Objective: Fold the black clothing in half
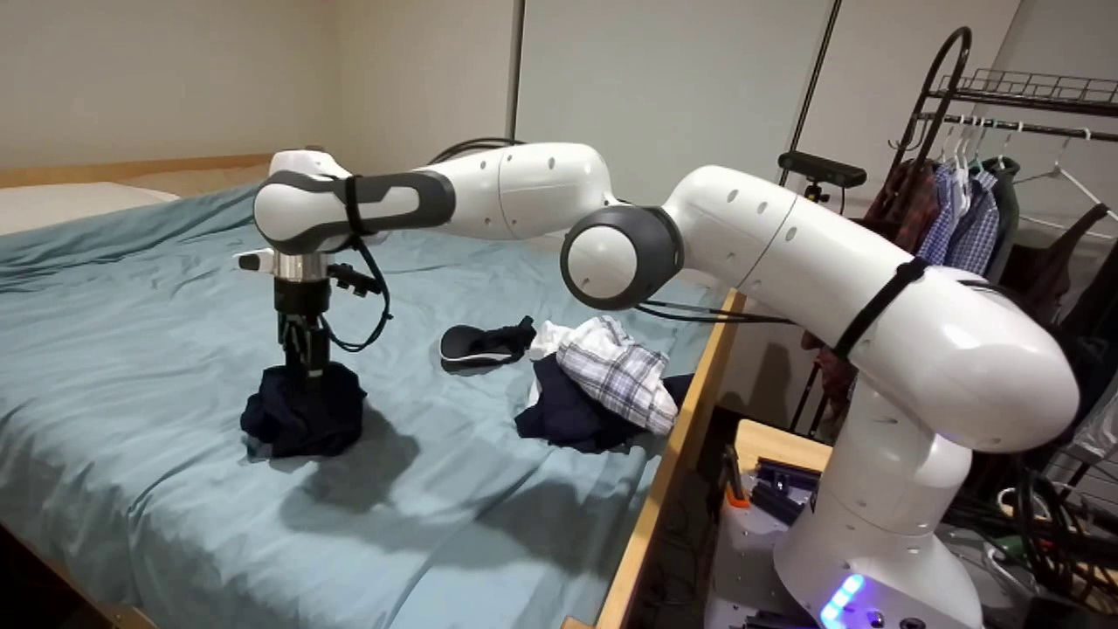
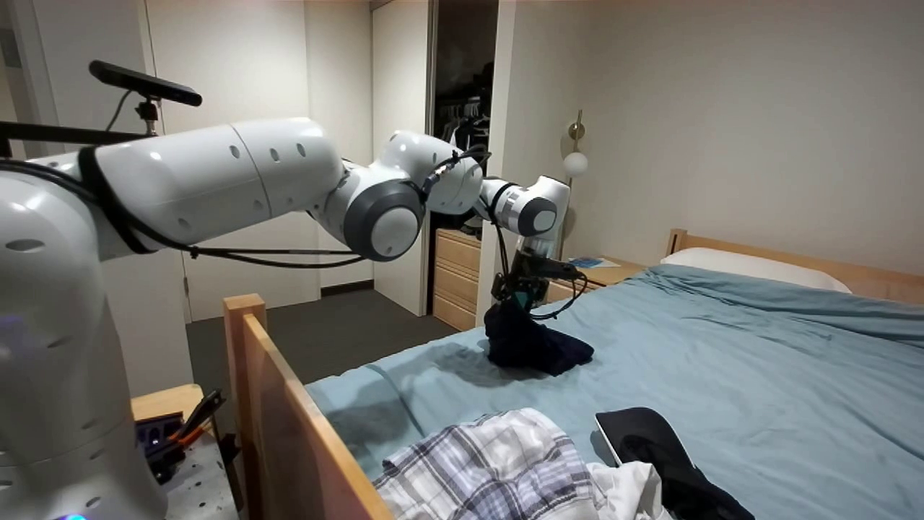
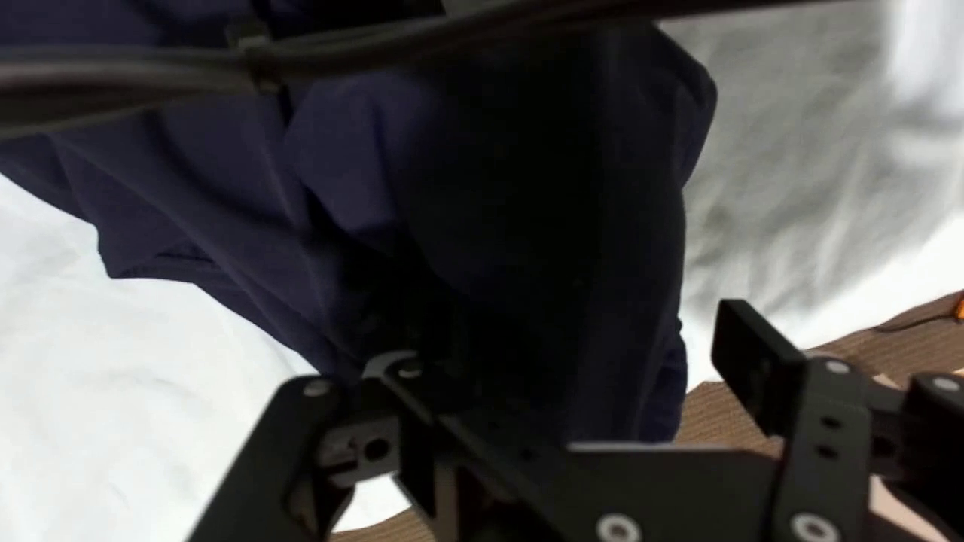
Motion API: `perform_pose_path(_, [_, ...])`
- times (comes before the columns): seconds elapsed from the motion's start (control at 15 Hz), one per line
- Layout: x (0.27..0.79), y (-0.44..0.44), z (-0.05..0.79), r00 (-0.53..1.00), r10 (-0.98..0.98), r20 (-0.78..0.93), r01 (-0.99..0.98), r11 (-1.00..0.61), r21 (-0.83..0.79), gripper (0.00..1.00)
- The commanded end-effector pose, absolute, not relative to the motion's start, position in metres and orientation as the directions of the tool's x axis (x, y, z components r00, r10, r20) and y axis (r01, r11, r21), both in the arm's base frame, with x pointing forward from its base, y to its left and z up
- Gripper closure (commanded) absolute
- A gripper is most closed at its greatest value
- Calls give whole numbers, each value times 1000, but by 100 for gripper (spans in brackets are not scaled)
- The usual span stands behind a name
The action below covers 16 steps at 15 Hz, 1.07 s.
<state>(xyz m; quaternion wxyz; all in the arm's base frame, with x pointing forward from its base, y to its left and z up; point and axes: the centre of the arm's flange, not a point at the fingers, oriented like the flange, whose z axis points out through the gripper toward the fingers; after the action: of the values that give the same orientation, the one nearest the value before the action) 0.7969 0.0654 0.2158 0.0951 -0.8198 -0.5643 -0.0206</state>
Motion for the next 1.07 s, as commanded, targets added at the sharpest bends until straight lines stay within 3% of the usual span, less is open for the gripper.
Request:
perform_pose_path(0.0, [870,63,216,308,951,38,944,-300,-139,0])
perform_pose_path(0.27, [789,22,301,415,909,-42,906,-417,-72,0])
perform_pose_path(0.8, [724,-11,368,768,640,16,639,-768,47,0])
perform_pose_path(0.93, [724,-13,364,829,556,57,554,-831,55,0])
perform_pose_path(1.0, [798,-10,376,776,630,23,628,-776,60,0])
